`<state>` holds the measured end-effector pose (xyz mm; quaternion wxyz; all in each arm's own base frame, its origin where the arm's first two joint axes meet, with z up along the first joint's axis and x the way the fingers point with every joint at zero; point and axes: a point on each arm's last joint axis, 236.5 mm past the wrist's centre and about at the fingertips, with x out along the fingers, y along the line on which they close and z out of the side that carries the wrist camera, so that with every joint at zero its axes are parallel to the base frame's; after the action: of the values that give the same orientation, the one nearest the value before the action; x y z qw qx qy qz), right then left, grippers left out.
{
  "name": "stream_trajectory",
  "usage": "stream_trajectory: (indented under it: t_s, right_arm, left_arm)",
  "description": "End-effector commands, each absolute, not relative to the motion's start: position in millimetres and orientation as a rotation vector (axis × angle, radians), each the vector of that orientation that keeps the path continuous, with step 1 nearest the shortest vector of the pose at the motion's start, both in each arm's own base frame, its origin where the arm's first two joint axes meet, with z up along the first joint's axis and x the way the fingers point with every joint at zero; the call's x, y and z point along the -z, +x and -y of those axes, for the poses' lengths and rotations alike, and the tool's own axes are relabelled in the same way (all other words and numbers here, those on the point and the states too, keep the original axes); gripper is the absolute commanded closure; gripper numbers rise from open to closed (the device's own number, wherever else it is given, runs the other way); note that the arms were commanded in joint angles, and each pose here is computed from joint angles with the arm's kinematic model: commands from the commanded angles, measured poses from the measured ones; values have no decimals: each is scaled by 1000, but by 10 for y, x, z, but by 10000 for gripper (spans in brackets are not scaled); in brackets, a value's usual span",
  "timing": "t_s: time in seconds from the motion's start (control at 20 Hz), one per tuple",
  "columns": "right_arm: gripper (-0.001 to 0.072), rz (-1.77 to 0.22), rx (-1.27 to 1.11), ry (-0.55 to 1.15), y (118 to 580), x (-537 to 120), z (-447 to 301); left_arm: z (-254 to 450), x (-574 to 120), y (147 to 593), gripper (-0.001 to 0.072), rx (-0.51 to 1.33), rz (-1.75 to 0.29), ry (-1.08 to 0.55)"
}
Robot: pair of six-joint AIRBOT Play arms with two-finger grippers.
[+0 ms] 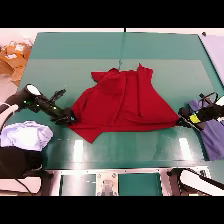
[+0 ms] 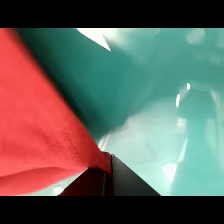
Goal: Fold the shirts.
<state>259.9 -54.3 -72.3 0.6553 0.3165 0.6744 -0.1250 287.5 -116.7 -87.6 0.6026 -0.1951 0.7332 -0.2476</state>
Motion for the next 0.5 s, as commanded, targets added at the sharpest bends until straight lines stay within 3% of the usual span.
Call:
stream_trajectory:
  t_s: [0.0,0.2,0.4,0.45]
  right_arm:
    - [695,-1531,303,703,2525,712,698]
    - [695,-1507,262,714,2611,692,616]
    - [694,-1486,210,706,2711,671,495]
    - [695,-1486,211,704,2710,672,497]
  left_arm:
    - [976,671,3069,173,553,-1644,-471]
    - [523,615,3657,174,397,-1447,-552]
    - [1065,802,3675,189,572,-1477,-656]
    - [1139,850,3649,326,590,-1492,-651]
